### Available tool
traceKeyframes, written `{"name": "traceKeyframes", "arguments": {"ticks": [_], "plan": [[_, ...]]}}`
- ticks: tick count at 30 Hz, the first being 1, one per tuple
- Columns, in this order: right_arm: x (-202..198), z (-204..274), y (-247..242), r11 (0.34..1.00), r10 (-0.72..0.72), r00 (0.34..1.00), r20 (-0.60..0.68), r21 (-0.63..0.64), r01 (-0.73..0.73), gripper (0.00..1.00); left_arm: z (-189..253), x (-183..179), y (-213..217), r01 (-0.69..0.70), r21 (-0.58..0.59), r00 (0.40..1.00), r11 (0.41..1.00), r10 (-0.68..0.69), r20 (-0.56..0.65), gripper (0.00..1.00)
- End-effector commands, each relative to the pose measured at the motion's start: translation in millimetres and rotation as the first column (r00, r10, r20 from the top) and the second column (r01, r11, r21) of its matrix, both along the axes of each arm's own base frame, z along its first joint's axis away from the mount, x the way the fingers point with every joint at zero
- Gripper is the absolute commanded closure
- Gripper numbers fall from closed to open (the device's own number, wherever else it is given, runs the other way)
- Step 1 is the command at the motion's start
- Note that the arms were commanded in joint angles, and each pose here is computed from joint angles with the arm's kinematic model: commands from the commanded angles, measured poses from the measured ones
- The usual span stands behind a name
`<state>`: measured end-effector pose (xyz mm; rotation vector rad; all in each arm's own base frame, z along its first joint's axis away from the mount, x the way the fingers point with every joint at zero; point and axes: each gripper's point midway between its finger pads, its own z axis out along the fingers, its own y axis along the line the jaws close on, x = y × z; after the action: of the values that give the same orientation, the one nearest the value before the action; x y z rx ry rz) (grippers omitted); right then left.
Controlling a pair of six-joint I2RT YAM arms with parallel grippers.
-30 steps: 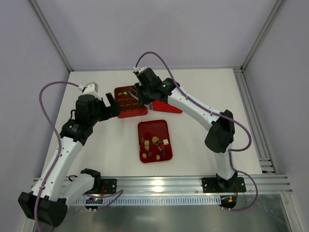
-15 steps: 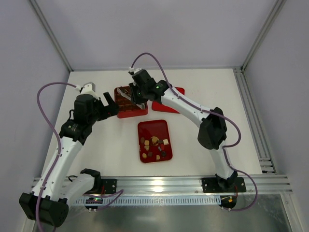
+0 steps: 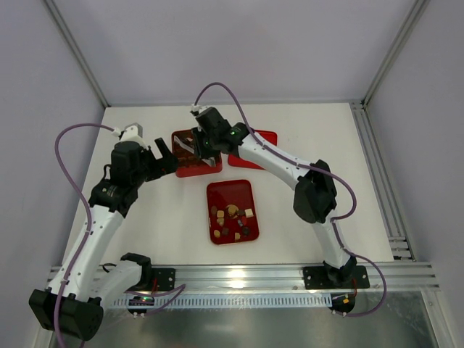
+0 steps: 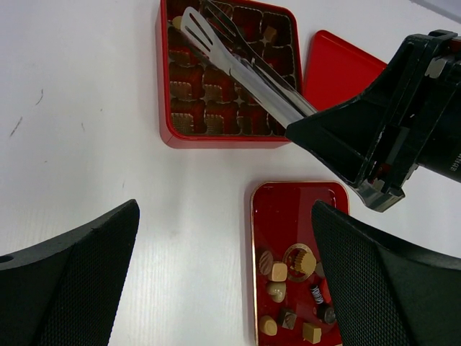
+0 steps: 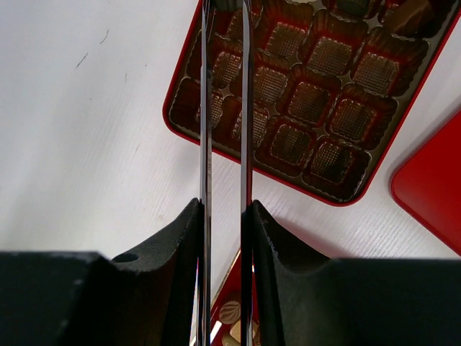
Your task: Pack the chocolate
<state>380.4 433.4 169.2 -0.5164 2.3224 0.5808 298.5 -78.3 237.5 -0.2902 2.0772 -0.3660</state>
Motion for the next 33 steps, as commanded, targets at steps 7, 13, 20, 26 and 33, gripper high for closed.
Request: {"name": "traceKeyframes", "arguments": {"ticks": [7,13,20,26,33], "plan": [[0,19,18,0.998,0.023,0.999,0.048,0.060,-0.026,0.64,7,5,-1,0.002,-0.018,0.999,1.000,-0.001,0.039,0.00],[1,16,19,0.998,0.023,0.999,0.046,0.055,-0.025,0.64,8,5,-2,0.004,-0.018,0.999,1.000,-0.003,0.041,0.00],[1,15,21,0.998,0.029,0.998,0.048,0.049,-0.031,0.60,7,5,-1,0.002,-0.017,0.999,1.000,-0.001,0.038,0.00],[2,20,21,0.998,0.027,0.998,0.058,0.052,-0.030,0.59,8,5,-1,0.000,-0.019,0.999,1.000,0.001,0.039,0.00],[6,52,11,0.998,0.010,0.992,0.128,0.054,-0.017,0.59,8,5,-1,0.001,-0.020,0.999,1.000,-0.001,0.040,0.00]]}}
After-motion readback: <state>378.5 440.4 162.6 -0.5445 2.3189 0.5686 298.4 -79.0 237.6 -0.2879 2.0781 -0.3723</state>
